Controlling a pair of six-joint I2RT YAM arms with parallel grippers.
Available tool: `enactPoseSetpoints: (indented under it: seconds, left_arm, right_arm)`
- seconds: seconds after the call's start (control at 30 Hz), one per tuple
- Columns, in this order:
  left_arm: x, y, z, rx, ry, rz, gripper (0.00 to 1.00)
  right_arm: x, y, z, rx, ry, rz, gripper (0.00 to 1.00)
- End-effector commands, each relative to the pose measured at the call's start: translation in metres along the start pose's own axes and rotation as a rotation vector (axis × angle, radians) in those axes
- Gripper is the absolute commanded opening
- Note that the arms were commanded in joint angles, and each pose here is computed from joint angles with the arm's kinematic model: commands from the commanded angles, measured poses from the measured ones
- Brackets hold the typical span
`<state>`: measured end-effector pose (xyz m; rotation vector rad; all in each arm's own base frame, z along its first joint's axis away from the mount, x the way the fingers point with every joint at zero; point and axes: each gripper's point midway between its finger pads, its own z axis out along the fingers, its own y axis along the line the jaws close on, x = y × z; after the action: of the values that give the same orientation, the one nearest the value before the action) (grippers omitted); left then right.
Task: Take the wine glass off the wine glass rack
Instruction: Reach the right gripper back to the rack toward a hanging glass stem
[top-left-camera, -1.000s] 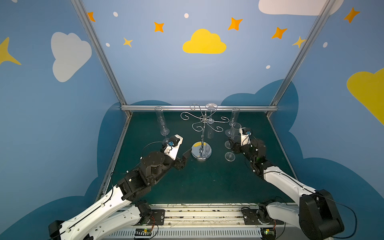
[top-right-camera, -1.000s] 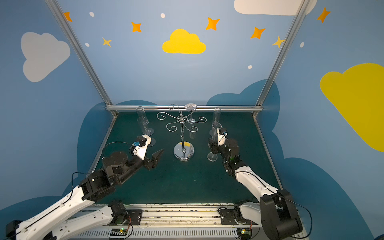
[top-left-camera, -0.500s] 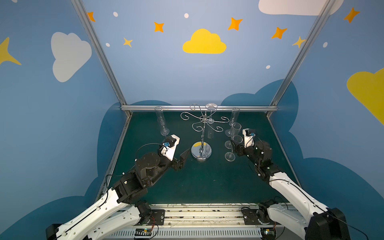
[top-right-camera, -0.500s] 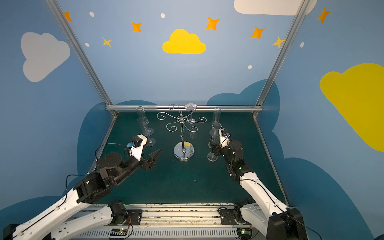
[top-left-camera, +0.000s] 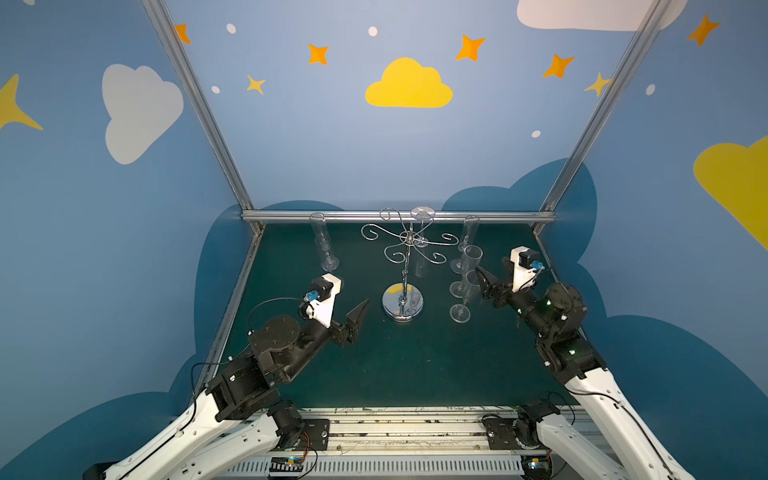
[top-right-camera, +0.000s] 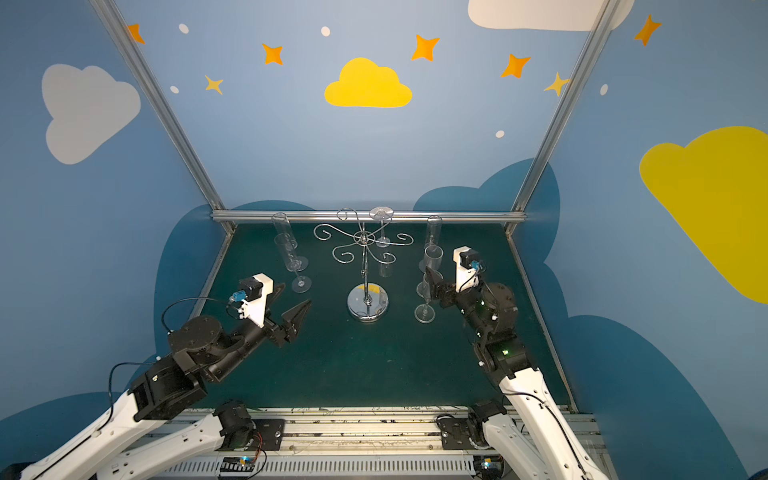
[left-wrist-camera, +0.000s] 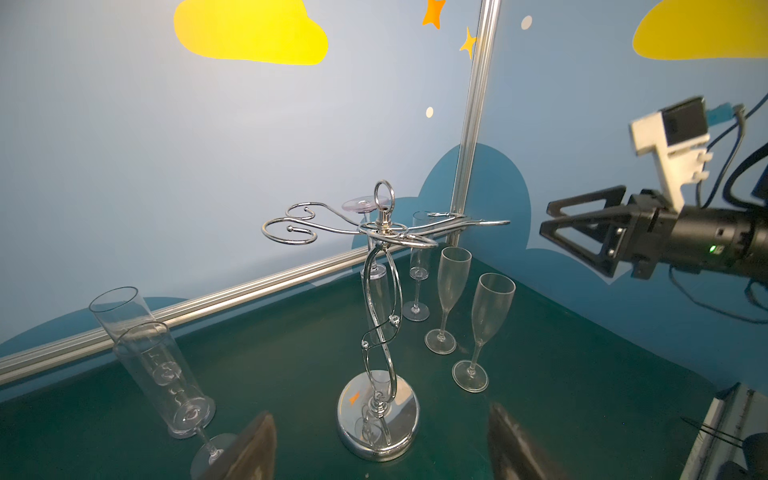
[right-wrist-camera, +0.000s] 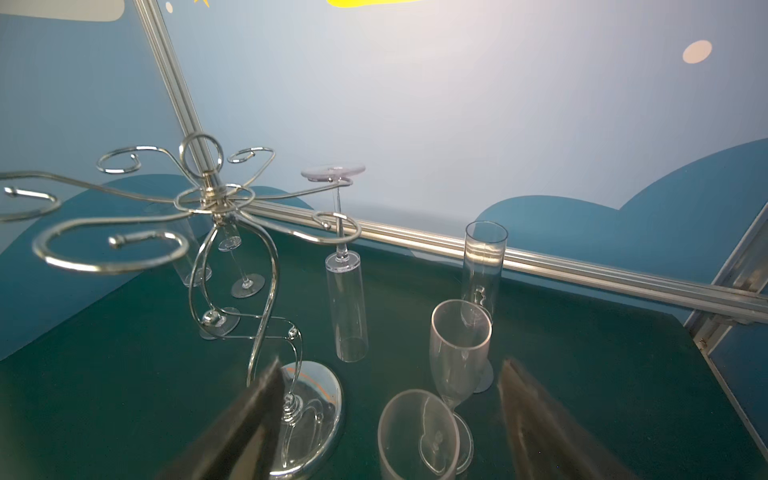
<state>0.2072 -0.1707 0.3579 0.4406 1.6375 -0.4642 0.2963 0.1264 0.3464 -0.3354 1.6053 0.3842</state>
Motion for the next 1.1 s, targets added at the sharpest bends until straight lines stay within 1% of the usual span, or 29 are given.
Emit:
enactPoseSetpoints:
  seconds: [0.0, 0.3, 0.43, 0.53, 0.6, 0.73, 0.83, 0.97, 1.07]
  left_arm:
    - [0.009, 0.005, 0.003, -0.029, 0.021, -0.004, 0.80]
    - [0.015, 0.007, 0.008, -0.044, 0.034, -0.008, 0.84]
    - [0.020, 0.005, 0.009, -0.037, 0.041, -0.018, 0.86]
    - [0.025, 0.004, 0.009, -0.025, 0.055, -0.029, 0.87]
    - [0.027, 0.004, 0.008, -0.024, 0.062, -0.034, 0.87]
    - [0.029, 0.003, 0.005, -0.012, 0.065, -0.057, 0.87]
    - [0.030, 0.003, 0.003, -0.007, 0.062, -0.071, 0.87]
    - [0.033, 0.002, 0.000, -0.001, 0.063, -0.119, 0.87]
    - [0.034, -0.001, -0.001, 0.017, 0.071, -0.130, 0.87]
  right_arm:
    - [-0.016, 0.005, 0.003, -0.031, 0.059, 0.064, 0.80]
    - [-0.075, 0.023, 0.045, -0.177, 0.152, 0.261, 0.80]
    - [-0.083, 0.026, 0.078, -0.240, 0.236, 0.345, 0.79]
    - [-0.085, 0.024, 0.106, -0.299, 0.292, 0.424, 0.76]
    - [-0.080, 0.019, 0.126, -0.319, 0.333, 0.494, 0.73]
    - [-0.064, 0.015, 0.164, -0.385, 0.420, 0.617, 0.65]
    - [-0.048, 0.016, 0.190, -0.439, 0.476, 0.694, 0.63]
    - [-0.030, 0.020, 0.214, -0.519, 0.531, 0.782, 0.60]
    - [-0.021, 0.024, 0.227, -0.567, 0.559, 0.847, 0.53]
